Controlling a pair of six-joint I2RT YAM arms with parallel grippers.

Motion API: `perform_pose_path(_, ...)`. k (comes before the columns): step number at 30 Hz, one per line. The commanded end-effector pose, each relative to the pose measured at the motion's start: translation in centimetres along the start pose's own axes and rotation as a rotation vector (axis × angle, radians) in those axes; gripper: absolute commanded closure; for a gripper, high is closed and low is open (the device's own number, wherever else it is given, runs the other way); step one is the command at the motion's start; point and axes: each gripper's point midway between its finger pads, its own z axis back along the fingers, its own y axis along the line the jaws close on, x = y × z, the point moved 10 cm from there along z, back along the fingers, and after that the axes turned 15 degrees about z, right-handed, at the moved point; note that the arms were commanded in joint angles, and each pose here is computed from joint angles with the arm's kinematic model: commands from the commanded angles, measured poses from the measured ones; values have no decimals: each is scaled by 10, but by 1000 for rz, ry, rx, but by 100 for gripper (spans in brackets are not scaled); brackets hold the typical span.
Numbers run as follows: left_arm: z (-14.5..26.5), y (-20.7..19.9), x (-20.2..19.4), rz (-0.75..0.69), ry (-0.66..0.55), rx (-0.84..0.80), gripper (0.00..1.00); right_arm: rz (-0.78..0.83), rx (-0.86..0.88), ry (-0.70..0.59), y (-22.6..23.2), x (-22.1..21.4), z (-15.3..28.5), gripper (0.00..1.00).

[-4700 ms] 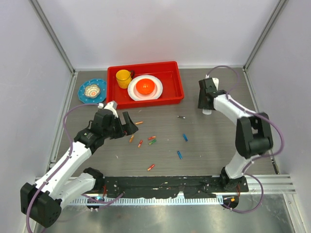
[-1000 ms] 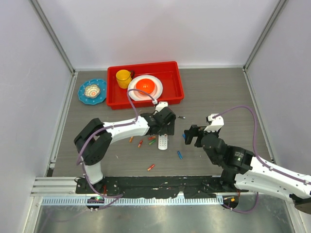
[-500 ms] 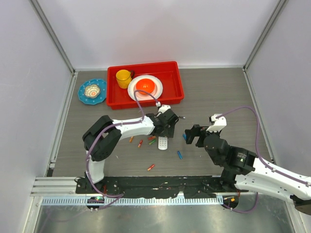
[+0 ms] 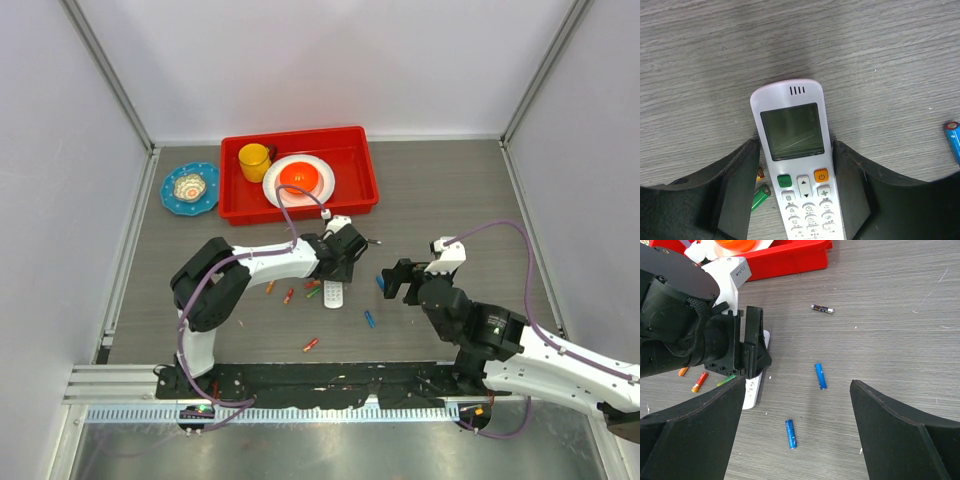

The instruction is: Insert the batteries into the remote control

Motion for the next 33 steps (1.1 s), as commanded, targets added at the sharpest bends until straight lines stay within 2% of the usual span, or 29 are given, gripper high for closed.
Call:
perform_pose_path(1,-4,-8,-2,8,12,-34,38,-27,-27,-19,-3,1,1,9)
perform_pose_path(9,1,-8,1,39,-28,-76,43,-37,-16,-10,-1,2,1,10)
perform_pose_path(12,10,-11,8,51,-67,-113,50,-46,-14,-18,-1,7,3,10)
perform_pose_path(13,14,-13,11,55,-81,-127,57,-49,-12,-22,-1,9,5,10)
perform_pose_path(17,49,-17,35,92,-188,-210,70,-98,5,-55,-2,27,13,10)
perform_pose_path(20,91,-15,55,136,-283,-307,88,-160,18,-81,-1,38,18,10)
perform_pose_path(21,116,-13,65,169,-339,-373,100,-172,20,-83,-1,39,18,10)
perform_pose_path(23,127,0,63,209,-365,-426,100,-206,38,-90,3,42,18,11)
perform_pose_path(24,156,3,71,259,-416,-562,100,-210,47,-90,5,42,17,12)
perform_pose_path(25,148,18,64,282,-407,-568,100,-215,63,-89,7,42,16,12)
perform_pose_path(27,165,23,67,367,-441,-737,100,-223,171,-94,18,44,17,11)
perform_pose_path(28,169,39,59,390,-430,-807,100,-224,217,-102,22,45,17,9)
perform_pose_path(29,173,44,56,422,-423,-867,100,-245,321,-116,31,48,19,8)
perform_pose_path(30,182,45,59,453,-459,-961,100,-254,369,-131,35,49,20,8)
perform_pose_path(33,185,70,44,510,-502,-1088,100,-297,504,-172,47,55,24,5)
